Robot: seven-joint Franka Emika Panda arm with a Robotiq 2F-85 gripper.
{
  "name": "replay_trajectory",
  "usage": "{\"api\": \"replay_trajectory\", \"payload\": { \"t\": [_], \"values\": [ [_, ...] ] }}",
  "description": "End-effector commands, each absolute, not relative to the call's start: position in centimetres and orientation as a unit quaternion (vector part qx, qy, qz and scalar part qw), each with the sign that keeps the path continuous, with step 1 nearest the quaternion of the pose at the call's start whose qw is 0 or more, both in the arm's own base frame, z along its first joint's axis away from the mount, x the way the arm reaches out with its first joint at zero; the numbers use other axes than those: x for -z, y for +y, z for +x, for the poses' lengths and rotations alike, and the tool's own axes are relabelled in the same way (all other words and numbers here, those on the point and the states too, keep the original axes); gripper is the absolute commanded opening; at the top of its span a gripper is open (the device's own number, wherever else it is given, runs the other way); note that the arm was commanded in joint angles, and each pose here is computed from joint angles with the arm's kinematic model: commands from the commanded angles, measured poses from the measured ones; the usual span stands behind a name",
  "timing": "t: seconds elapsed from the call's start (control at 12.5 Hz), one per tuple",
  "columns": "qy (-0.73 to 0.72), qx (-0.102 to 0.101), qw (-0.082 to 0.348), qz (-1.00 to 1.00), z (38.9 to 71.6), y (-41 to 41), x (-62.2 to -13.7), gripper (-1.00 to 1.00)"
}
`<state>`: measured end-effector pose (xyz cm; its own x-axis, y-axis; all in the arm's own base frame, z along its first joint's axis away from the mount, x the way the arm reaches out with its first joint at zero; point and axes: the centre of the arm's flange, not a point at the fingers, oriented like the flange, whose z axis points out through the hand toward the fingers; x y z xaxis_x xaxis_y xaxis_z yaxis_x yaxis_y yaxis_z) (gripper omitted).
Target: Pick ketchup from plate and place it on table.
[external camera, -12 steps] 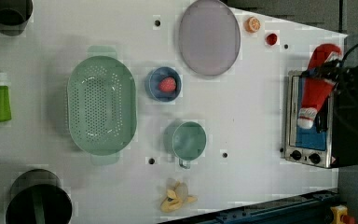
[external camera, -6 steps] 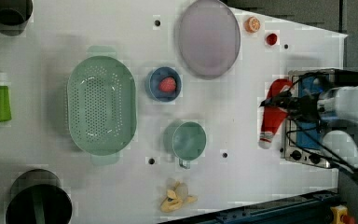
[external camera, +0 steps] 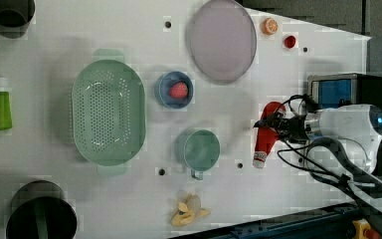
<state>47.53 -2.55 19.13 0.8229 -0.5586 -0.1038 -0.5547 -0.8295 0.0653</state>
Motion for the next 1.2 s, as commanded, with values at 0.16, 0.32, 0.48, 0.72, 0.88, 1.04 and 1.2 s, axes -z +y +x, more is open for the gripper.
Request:
{"api": "replay_trajectory", "payload": {
  "t": [0.16,0.32,0.48,0.72,0.88,1.04,1.2],
  "values": [
    [-0.314,-0.005,0.0,0.95,49.4,-2.8,-23.5,1.0],
    [-0.313,-0.039,-0.008,0.949,50.7,-2.9,-27.3,1.0],
    [-0.317,-0.056,-0.01,0.947,52.0,-3.1,-32.3,1.0],
    [-0.346,-0.041,-0.008,0.937,53.3,-3.2,-40.3,1.0],
    [-0.372,-0.045,-0.012,0.927,54.4,-3.1,-46.3,1.0],
    [-0.372,-0.044,-0.01,0.927,55.2,-3.1,-51.8,1.0],
    [-0.373,-0.02,-0.002,0.928,54.9,-3.2,-55.7,1.0]
  ]
}}
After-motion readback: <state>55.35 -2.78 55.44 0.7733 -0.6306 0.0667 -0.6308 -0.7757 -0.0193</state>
